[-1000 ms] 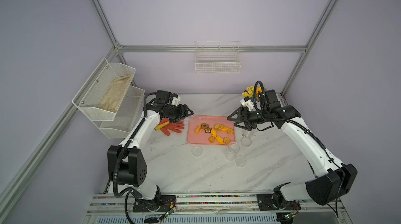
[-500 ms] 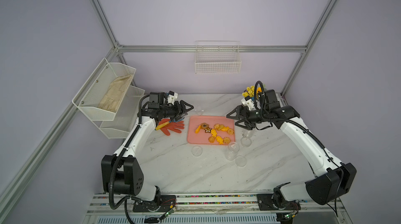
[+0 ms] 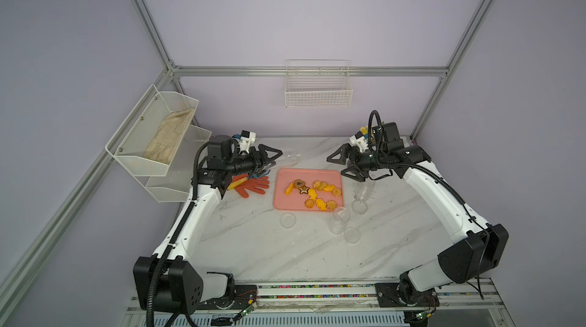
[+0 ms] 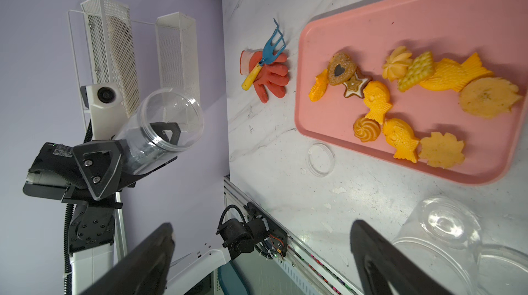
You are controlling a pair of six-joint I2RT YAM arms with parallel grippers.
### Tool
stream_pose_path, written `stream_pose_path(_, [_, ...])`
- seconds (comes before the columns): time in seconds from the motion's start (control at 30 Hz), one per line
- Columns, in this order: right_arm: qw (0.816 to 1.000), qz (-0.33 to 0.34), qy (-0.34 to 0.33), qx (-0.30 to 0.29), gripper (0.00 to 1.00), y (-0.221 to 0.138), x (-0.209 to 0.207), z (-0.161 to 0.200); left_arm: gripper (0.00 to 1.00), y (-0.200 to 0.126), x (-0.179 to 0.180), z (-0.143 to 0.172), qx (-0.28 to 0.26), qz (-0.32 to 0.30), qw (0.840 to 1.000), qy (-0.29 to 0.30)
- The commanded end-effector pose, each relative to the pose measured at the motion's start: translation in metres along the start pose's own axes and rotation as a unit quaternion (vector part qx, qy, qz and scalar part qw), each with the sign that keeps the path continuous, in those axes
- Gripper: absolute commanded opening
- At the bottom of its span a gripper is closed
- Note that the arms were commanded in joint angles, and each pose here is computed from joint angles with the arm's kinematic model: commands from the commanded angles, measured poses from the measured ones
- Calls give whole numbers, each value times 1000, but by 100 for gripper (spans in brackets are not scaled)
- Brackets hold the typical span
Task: Pour the cookies out of the jar
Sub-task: Pour the cookies in the jar onto the tray, then place the jar at the center of the board.
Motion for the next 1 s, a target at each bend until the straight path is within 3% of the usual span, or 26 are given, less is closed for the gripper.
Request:
stream_pose_path(0.0, [1000,-15,-11,-11,97,-5,12,-9,70,-5,-17,7,11,50,999,-3])
stream_pose_path(0.3, [988,-151,6,14,97,10,39,-19,70,-11,-38,25,40,111,993,-16])
stream_pose_path(0.53, [976,-215,-12,33,97,20,66,-20,70,-14,-43,36,57,131,990,-15])
stream_pose_path(0.97, [964,-254,-44,67,97,38,104,1,68,-14,-56,44,71,154,986,-8])
Point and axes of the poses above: each gripper's point midway between its finger pads, its own y axis out along the fingers, its own x axis along the line the jaws close on, z = x × y, the point moved 4 cm from there along -y, back along the fingers, and after that the axes turned 9 degrees about -y, right-handed, at the moved point
